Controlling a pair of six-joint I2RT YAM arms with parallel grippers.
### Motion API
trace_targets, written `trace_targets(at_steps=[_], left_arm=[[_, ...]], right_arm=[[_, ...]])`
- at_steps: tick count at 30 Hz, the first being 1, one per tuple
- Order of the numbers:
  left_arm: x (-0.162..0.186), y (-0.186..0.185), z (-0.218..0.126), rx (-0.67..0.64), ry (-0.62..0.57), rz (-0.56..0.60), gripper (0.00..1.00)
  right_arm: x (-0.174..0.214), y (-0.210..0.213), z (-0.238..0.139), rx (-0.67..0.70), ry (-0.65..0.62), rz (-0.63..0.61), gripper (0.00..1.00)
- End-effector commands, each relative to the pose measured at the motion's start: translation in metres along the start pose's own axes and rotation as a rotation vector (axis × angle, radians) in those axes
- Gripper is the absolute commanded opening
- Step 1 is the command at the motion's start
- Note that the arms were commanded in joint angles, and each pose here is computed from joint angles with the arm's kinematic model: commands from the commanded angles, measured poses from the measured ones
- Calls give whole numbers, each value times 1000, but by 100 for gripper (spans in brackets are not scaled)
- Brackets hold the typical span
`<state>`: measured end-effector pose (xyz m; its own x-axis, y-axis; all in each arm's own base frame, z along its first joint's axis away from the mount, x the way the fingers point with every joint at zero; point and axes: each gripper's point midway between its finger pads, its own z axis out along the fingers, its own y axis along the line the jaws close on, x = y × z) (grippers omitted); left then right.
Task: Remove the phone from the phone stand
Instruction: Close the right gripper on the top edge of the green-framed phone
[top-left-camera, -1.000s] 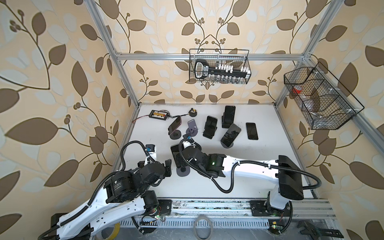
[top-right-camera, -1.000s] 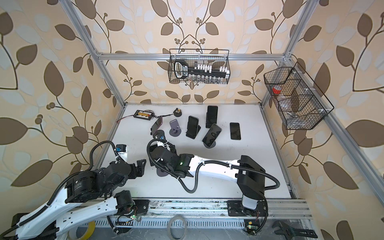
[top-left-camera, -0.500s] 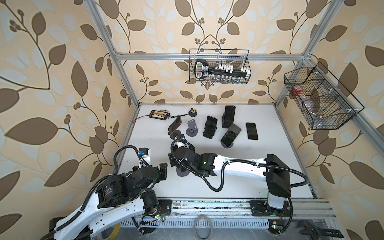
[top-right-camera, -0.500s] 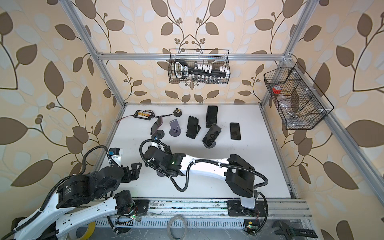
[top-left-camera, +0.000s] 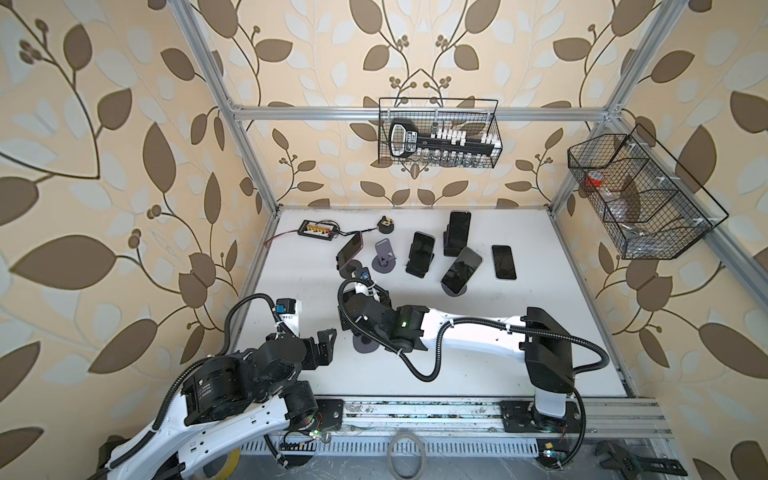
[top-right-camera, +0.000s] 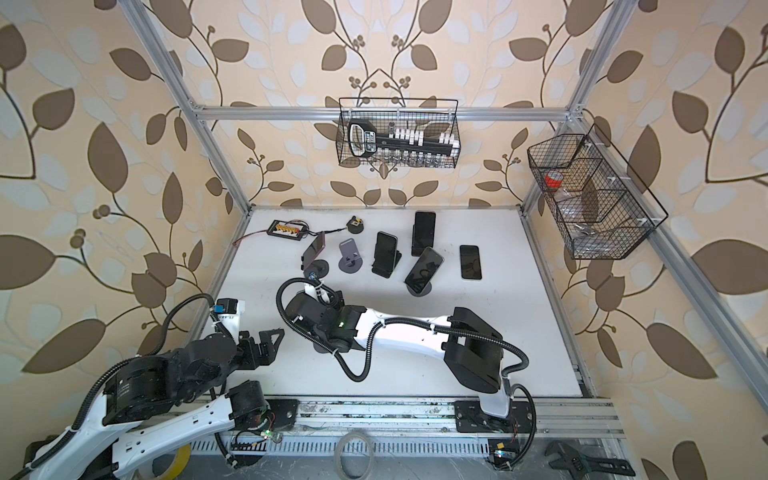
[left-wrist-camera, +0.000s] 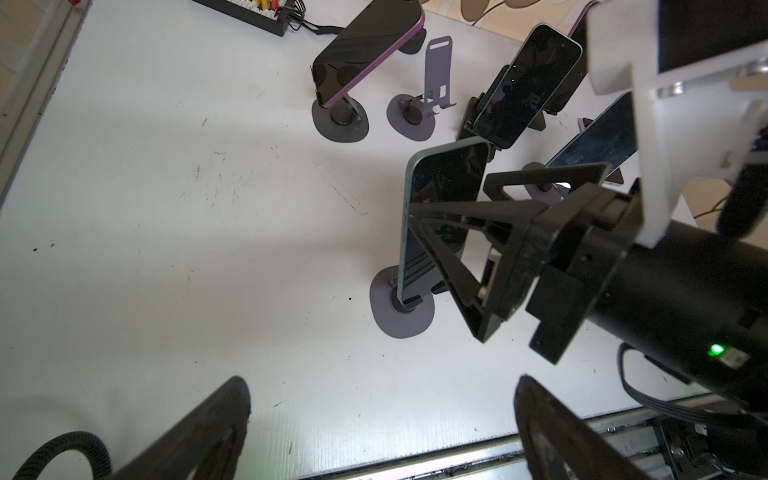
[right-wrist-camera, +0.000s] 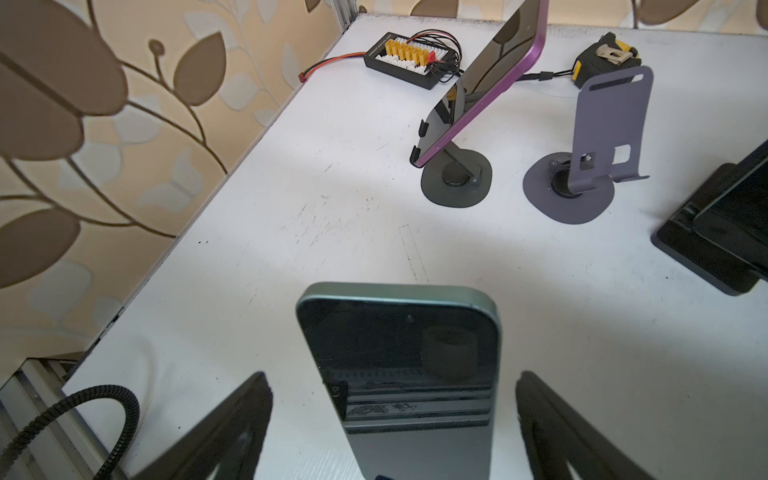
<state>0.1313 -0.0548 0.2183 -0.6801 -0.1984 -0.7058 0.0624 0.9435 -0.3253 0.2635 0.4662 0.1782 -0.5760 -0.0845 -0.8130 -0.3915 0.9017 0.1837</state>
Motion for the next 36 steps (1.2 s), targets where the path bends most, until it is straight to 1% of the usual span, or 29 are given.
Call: trace_targets(at_steps=[1,9,15,30,36], left_arm=[[2,-8,3,39,5,26,99],[2,-11,2,62,2,27,99],[2,-12,0,81,-7,24,99],[5,-16,6,66,24,45,99],[5,-16,5,72,21,43,99]], right_arm=[[-1,5,3,21,-4,-39,92],[0,6,12,53,-1,-109,92],[5,3,15,71,7,-131,92],[13,1,22,85,20,-175,91],[14,2,23,82,27,-184,89]])
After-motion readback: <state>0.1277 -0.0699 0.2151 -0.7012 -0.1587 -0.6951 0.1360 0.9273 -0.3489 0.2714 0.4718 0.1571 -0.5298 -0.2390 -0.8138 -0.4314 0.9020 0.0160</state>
